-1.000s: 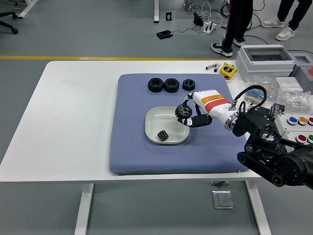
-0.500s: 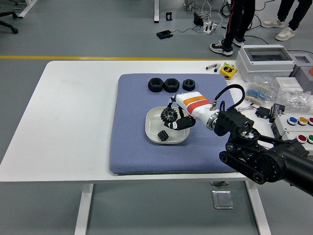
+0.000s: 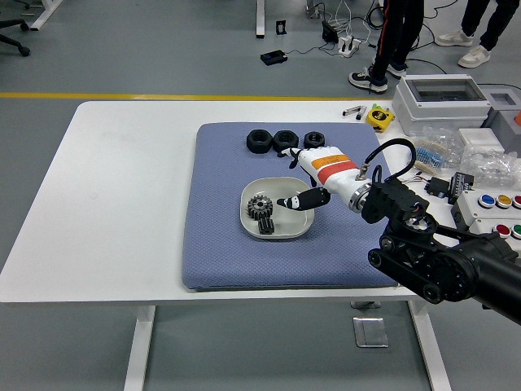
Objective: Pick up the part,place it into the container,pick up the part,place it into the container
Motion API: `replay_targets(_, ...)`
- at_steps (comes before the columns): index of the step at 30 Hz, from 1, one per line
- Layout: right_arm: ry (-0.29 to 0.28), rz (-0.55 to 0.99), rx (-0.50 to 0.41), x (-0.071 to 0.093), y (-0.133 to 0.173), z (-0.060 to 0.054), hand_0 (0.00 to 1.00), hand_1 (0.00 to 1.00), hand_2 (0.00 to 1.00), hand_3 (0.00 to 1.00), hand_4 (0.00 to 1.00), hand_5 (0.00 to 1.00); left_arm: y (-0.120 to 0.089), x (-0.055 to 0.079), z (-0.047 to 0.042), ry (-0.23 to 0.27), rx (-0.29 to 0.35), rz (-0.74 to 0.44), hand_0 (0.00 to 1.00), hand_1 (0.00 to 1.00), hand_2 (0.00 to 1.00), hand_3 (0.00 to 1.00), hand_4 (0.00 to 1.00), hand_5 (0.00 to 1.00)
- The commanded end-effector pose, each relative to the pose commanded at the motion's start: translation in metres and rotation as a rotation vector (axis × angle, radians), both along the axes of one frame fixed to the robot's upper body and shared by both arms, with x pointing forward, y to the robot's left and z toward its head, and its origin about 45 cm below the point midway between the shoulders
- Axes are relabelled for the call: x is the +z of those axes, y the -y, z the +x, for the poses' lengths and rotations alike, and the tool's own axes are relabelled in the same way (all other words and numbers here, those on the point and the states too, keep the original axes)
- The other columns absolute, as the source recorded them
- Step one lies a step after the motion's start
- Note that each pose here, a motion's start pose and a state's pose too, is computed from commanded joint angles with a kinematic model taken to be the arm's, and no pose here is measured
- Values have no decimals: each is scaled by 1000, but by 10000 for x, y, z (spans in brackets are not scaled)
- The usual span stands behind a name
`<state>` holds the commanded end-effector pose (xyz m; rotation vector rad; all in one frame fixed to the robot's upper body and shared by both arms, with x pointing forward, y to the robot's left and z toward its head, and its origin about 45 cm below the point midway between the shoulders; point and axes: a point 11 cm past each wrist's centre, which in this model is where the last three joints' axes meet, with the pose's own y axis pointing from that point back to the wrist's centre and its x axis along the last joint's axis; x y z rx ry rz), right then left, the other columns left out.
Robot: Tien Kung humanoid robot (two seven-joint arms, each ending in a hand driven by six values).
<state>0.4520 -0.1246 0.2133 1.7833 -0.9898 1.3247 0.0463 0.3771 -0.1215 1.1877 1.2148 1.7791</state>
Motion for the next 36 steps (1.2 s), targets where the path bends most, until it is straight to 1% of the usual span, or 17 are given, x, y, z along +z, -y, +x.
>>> replay_targets(5, 12, 16, -15, 35, 57, 13, 152, 275, 655, 872, 940, 430, -1, -1, -5, 0, 3, 0, 618, 587, 677, 597, 591, 583)
replay_targets(9, 26, 62, -49, 96, 157, 40, 153, 275, 654, 864, 937, 431, 2, -2, -13, 0, 4, 0, 618, 587, 676, 596, 589, 580)
replay_targets(12, 26, 132, -100, 143, 298, 78, 153, 275, 654, 864, 937, 431, 4, -4, -19, -1, 5, 0, 618, 587, 676, 596, 589, 580)
replay_targets(14, 16, 195, -141, 161, 400, 99, 153, 275, 654, 864, 937, 431, 5, -4, -18, -1, 5, 0, 618, 587, 676, 596, 589, 580)
replay_targets(15, 11, 233, -160, 174, 455, 106, 195, 302, 596, 807, 882, 422, 6, -4, -14, 1, 4, 0, 618, 586, 674, 595, 586, 577)
replay_targets(18, -9, 352, -188, 189, 597, 100, 195, 302, 596, 807, 882, 422, 16, -5, -4, 5, 7, -3, 618, 586, 674, 595, 586, 577)
replay_targets(20, -37, 428, -178, 186, 648, 81, 195, 302, 596, 807, 882, 422, 23, -6, 3, 7, 6, -5, 618, 586, 674, 595, 586, 577)
replay_targets(21, -51, 477, -174, 195, 683, 64, 270, 436, 588, 750, 897, 419, 25, -6, 10, 8, 4, -5, 618, 588, 673, 595, 585, 576)
replay_targets(25, -116, 638, -192, 206, 786, 38, 270, 436, 588, 750, 897, 419, 32, -8, 10, 8, 6, -6, 618, 588, 673, 595, 585, 576)
replay_targets(26, -141, 688, -190, 209, 817, 23, 270, 436, 588, 750, 897, 419, 36, -10, 3, 8, 8, -6, 618, 588, 673, 595, 585, 576)
replay_targets(27, -162, 729, -194, 208, 842, 14, 462, 590, 715, 742, 955, 479, 37, -11, -1, 7, 9, -6, 617, 589, 674, 594, 584, 576)
replay_targets(32, -277, 956, -236, 196, 986, -39, 462, 590, 715, 742, 955, 479, 36, -13, -20, 1, 6, -6, 617, 589, 674, 594, 584, 576)
replay_targets(33, -296, 996, -250, 191, 1020, -50, 616, 671, 772, 799, 998, 635, 34, -13, -24, 1, 6, -5, 618, 588, 675, 595, 584, 576)
replay_targets(36, -349, 1123, -315, 164, 1147, -68, 616, 671, 772, 799, 998, 635, 29, -14, -44, -3, 7, -4, 618, 588, 675, 595, 584, 576)
